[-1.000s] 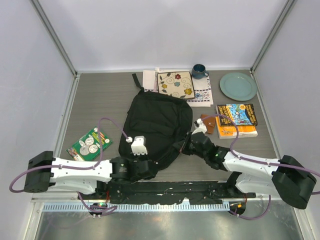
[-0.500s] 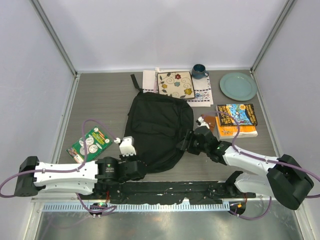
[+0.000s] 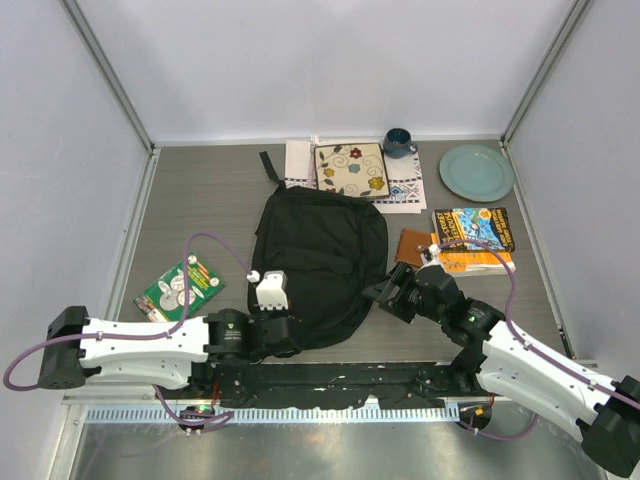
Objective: Pack the student bag
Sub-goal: Unzip the student bag at the center of the board.
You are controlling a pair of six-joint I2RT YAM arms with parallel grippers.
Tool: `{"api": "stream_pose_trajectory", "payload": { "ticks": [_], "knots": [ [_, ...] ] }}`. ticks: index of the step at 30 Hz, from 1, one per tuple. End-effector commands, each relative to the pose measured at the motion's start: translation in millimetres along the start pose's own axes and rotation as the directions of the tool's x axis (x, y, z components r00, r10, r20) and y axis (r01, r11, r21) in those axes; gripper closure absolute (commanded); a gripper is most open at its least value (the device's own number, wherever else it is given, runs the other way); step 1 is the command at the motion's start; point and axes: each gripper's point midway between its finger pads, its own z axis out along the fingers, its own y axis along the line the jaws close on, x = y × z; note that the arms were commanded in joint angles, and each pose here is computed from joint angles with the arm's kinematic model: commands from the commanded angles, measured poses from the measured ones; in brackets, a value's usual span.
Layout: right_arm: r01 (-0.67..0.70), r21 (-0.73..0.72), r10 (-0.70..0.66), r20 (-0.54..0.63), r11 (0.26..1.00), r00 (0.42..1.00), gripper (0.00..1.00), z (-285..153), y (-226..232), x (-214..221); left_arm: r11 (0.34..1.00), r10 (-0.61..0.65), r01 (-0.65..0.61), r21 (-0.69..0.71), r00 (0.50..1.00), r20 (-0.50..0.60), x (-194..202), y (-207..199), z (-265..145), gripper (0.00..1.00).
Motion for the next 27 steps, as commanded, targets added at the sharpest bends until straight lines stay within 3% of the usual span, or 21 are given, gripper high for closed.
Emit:
{"api": "stream_pose_trajectory", "payload": {
  "ticks": [1, 10, 13, 19, 23, 27],
  "knots": [
    [-0.002, 0.006, 0.002, -0.064, 1.000, 0.998, 0.28, -7, 12, 8, 1.000, -0.009, 0.008, 0.023, 1.000, 0.026, -12, -21, 0, 1.00],
    [-0.061, -0.003, 0.061, -0.050, 0.998, 0.997, 0.27, -19, 0, 11, 0.995, -0.097, 0.097, -0.027, 0.995, 0.023, -7, -26, 14, 1.00],
    [-0.077, -0.009, 0.077, -0.046, 0.997, 0.996, 0.22, -17, -3, 12, 0.992, -0.118, 0.119, -0.032, 0.993, 0.031, -12, -31, 11, 1.00],
    [-0.109, -0.022, 0.105, -0.118, 0.994, 0.987, 0.22, -13, 7, 22, 0.984, -0.171, 0.174, -0.026, 0.981, 0.090, -34, -32, 0, 1.00],
    [-0.242, -0.040, 0.231, -0.179, 0.969, 0.956, 0.22, -8, 16, 31, 0.981, -0.194, 0.194, 0.005, 0.976, 0.102, -40, -34, -5, 1.00],
    [-0.277, -0.057, 0.261, -0.199, 0.959, 0.945, 0.23, -7, 30, 33, 0.983, -0.185, 0.181, 0.042, 0.978, 0.102, -41, -40, -6, 1.00]
  ]
}}
